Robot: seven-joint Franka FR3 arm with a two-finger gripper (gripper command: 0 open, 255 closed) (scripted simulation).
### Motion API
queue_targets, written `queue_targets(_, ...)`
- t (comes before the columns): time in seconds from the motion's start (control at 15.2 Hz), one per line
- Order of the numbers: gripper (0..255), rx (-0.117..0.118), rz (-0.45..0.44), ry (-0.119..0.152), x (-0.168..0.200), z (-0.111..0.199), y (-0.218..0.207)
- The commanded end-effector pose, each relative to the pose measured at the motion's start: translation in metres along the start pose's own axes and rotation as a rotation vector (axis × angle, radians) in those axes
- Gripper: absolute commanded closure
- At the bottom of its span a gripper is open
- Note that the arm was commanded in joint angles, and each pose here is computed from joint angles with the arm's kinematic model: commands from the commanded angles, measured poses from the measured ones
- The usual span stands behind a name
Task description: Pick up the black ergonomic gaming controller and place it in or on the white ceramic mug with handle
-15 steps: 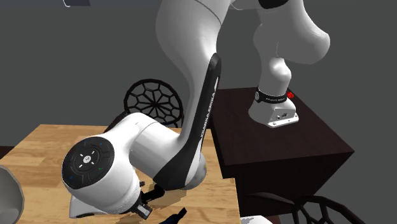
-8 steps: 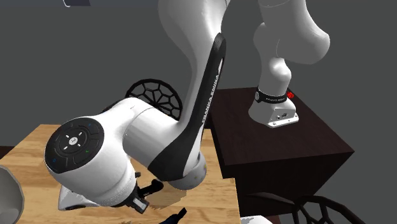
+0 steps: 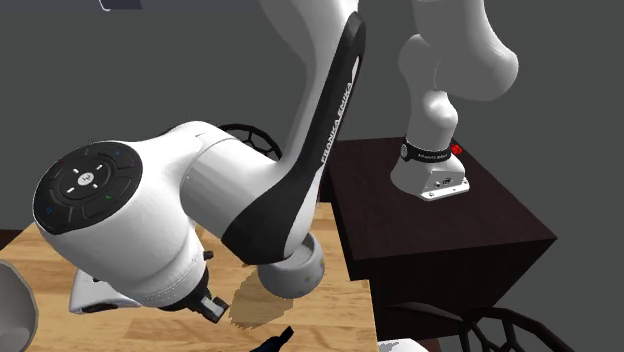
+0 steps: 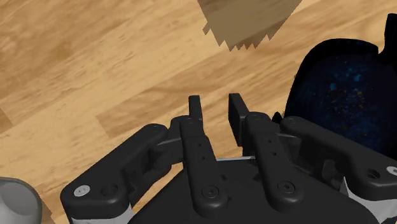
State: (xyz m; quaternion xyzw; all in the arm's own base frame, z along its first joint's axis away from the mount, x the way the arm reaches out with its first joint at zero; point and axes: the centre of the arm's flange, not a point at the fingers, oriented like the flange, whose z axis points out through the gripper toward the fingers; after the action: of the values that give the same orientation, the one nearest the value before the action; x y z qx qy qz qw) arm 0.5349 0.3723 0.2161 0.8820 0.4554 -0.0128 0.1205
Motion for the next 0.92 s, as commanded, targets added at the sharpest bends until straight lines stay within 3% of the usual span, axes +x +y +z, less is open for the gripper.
queue_targets(0.0, 255, 0.0, 0.0, 0.0, -0.001, -0.01, 0.002)
queue_targets(0.26, 255, 0.0, 0.0, 0.0, -0.002, -0.019, 0.004)
queue_targets(0.33, 0, 0.0, 0.0, 0.0, -0.002, -0.019, 0.004)
queue_targets(0.86, 0, 0.049, 0.215, -0.067, -0.09, -0.052, -0.012)
